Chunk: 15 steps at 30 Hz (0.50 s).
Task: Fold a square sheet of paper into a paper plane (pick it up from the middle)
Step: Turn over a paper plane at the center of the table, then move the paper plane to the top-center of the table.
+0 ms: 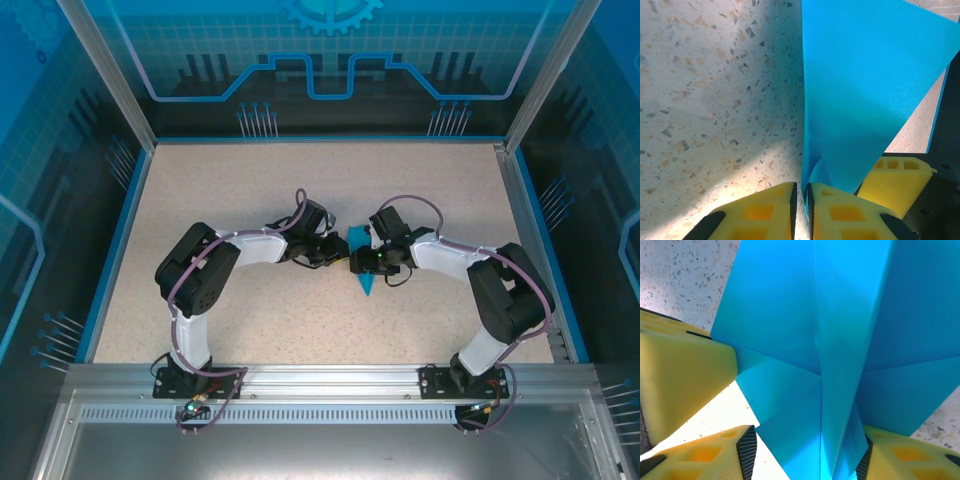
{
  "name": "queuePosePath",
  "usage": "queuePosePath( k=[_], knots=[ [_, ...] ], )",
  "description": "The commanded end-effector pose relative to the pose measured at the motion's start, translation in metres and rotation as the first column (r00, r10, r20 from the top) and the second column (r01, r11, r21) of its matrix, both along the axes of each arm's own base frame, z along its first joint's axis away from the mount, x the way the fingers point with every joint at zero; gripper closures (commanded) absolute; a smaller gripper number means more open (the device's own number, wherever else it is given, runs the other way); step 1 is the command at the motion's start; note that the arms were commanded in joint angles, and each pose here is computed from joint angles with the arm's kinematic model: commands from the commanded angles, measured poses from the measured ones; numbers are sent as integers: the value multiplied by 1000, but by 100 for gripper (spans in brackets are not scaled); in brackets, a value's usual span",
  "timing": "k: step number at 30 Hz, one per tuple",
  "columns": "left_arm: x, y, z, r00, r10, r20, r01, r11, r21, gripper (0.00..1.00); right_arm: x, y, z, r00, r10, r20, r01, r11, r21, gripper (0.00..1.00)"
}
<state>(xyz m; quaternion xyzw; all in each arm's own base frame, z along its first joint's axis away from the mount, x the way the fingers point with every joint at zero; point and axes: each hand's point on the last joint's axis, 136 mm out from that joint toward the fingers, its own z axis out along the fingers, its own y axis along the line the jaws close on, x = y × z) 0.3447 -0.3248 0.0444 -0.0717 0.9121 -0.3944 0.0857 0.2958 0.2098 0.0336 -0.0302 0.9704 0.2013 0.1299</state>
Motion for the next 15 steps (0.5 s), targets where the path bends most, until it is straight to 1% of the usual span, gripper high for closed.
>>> queuePosePath(
  k=[1, 12, 15],
  knots=[
    [1, -1, 4, 1000, -10, -2, 10, 1000, -16, 83, -7, -1, -5, 1000, 14, -19, -15, 999, -39, 49],
    [3, 1, -5, 1000, -6, -19, 7, 1000, 15, 83, -4, -8, 2, 1000, -23, -5, 22, 996, -83, 64],
    [3, 1, -7, 1000, -7, -25, 7, 1000, 20, 83, -3, -9, 5, 1000, -29, -3, 29, 995, -98, 65]
  ],
)
